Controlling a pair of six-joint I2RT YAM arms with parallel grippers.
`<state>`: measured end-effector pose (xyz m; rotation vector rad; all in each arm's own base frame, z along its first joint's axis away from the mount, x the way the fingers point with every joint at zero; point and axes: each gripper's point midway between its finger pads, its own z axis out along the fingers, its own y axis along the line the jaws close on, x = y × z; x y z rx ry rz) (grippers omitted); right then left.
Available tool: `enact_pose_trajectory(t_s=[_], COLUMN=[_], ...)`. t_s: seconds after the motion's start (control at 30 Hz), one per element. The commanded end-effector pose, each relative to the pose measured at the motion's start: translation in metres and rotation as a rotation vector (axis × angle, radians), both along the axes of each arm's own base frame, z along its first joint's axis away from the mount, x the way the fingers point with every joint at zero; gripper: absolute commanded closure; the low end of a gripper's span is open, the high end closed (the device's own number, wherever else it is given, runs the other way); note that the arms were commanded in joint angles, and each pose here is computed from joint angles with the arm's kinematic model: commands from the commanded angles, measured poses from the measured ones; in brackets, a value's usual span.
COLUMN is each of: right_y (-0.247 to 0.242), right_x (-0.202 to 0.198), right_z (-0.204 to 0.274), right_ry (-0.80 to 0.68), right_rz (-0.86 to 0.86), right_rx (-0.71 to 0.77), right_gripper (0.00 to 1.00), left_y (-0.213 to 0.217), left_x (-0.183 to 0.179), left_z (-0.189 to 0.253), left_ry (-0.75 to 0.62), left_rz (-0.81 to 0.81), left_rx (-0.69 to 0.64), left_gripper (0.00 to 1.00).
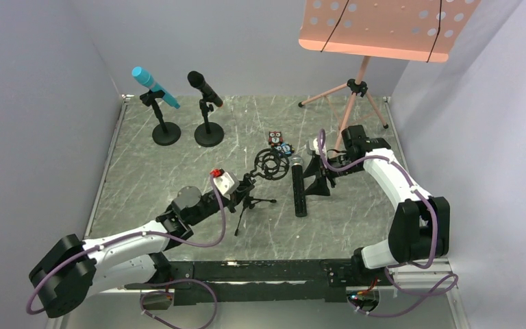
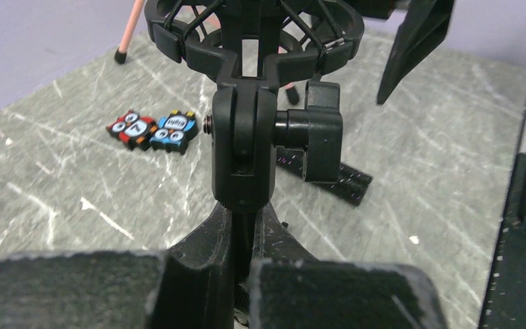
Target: Attach the microphones to the stand
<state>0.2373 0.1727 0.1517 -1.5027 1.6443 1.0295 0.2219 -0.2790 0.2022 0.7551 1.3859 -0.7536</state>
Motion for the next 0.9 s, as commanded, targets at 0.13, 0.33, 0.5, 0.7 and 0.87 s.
enact_pose_trajectory(t_s=[0.13,0.33,0.5,0.7,0.87], right_y=[0.0,0.005,0.003,-0.003,-0.006], right_x=[0.018,0.038,0.058,0.075,0.086], right_z=[0.012,0.009,0.005,-0.001,-0.007], right_ry=[-0.013,0.071,0.123,0.171,0.22], right_rz=[-0.062,-0.191,-0.329,-0.452,-0.582], right_rx=[0.075,0.11,0.102,0.081,0.067], right_gripper=[0.32,0.33,0.33,0.33,0.34], left_y=[0.024,0.027,0.028,0.038,0.054], left_x=[0.023,0.031,0.024,0.015,0.004], left_z=[0.025,0.007,-0.002,-0.008,-0.01], left_ry=[-0.145,-0.098,-0.029,0.09,0.17], left_rz=[0.202,0.244,0.229,0.246,0.275], left_rx=[-0.143,-0.13,-0.184,-0.205,-0.198], left_gripper=[1.0,1.0,0.65,0.2,0.05])
